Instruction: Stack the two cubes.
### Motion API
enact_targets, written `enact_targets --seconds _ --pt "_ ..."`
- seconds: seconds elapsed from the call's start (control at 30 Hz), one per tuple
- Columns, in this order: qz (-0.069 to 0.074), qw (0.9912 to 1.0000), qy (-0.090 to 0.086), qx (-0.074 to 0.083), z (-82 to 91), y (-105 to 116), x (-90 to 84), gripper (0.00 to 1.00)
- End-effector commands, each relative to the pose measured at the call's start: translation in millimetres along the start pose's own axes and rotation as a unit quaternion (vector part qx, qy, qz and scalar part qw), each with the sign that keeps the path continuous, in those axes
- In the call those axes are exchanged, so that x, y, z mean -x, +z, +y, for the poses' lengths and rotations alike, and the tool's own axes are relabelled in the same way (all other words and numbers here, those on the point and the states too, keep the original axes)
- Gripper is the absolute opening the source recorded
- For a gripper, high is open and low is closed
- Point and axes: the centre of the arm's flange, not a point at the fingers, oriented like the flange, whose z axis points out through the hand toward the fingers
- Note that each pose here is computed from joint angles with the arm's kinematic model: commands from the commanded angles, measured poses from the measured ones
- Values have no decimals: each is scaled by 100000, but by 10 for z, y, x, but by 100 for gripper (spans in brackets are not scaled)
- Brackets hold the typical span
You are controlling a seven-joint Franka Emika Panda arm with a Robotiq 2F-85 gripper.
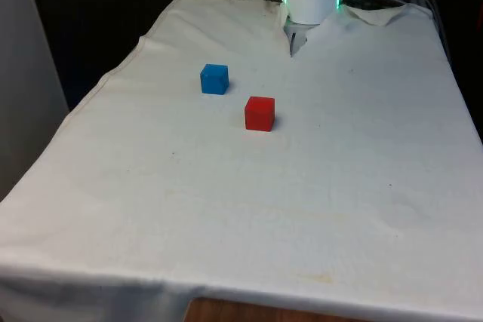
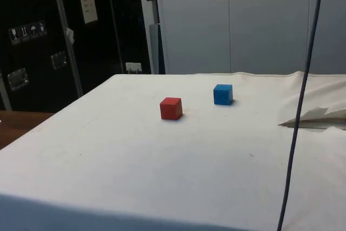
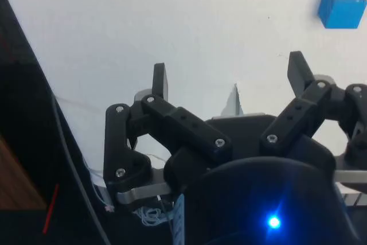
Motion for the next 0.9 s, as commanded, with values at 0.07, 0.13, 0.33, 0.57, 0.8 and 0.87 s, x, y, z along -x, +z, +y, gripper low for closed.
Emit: enact_targets --seconds 0.07,0.13,0.33,0.57,0.8,0.87 --pt "464 99996 96 703 -5 -18 95 100" --pt "649 99993 61 1027 -7 -22 159 100" --pt "1028 99983 -81 1559 -3 -15 269 100" --pt "1904 99954 -326 2344 5 -21 420 100" --pt "3937 99881 -637 2792 11 51 605 100" --pt "3937 99881 -637 2792 11 51 605 100"
